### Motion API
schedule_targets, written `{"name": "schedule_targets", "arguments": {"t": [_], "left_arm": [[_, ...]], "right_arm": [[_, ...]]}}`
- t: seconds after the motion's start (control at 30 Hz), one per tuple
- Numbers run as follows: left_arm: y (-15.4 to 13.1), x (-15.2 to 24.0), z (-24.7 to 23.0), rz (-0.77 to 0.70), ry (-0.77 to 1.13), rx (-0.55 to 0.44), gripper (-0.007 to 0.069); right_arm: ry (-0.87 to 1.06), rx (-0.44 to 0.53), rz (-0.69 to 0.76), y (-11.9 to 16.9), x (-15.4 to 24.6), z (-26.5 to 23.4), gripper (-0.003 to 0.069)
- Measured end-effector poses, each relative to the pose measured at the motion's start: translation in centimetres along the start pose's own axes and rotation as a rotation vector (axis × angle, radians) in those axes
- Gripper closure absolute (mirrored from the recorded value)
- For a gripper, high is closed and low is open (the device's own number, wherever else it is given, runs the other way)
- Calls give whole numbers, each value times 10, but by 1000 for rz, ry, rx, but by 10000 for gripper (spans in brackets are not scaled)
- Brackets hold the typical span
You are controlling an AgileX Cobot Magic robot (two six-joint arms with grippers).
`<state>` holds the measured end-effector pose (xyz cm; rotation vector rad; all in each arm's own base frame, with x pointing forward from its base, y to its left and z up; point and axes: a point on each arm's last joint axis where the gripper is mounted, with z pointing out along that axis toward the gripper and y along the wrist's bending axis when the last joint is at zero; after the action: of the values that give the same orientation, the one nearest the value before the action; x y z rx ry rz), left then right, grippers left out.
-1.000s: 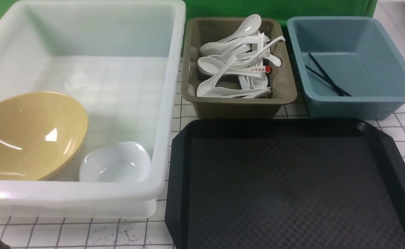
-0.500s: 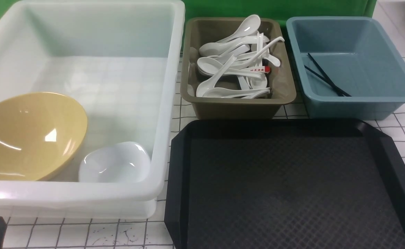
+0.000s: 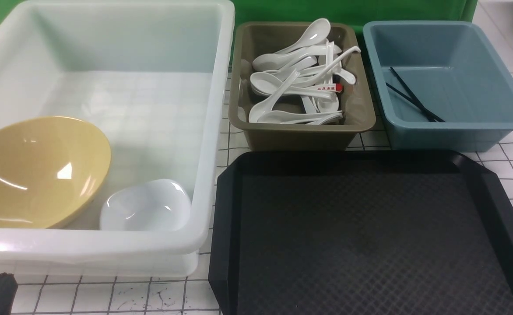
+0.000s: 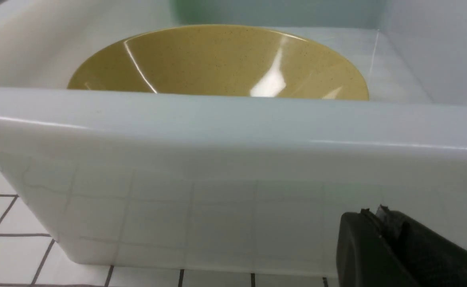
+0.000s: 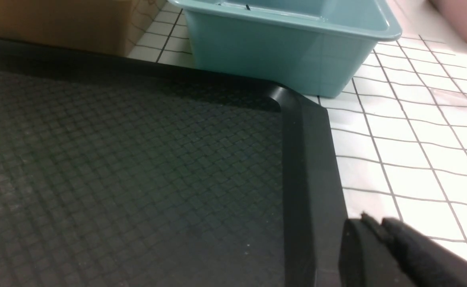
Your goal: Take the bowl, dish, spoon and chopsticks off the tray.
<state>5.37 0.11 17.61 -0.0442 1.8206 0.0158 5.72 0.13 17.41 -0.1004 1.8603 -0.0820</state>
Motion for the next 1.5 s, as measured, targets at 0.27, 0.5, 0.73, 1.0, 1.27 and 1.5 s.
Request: {"name": "schedule_targets", "arguments": {"t": [0.27, 0.5, 0.73, 1.0, 1.27, 1.5], "left_arm": [[0, 0, 0, 0, -1, 0, 637], [0, 0, 0, 0, -1, 0, 637], [0, 0, 0, 0, -1, 0, 637], [0, 0, 0, 5, -1, 0, 637], [0, 0, 0, 5, -1, 0, 637], [0, 0, 0, 4, -1, 0, 637]], "right_arm": [[0, 0, 0, 0, 0, 0, 566], [0, 0, 0, 0, 0, 0, 559], [0, 0, 0, 0, 0, 0, 556], [0, 0, 0, 0, 0, 0, 552], [0, 0, 0, 0, 0, 0, 542], [0, 0, 0, 0, 0, 0, 538]]}}
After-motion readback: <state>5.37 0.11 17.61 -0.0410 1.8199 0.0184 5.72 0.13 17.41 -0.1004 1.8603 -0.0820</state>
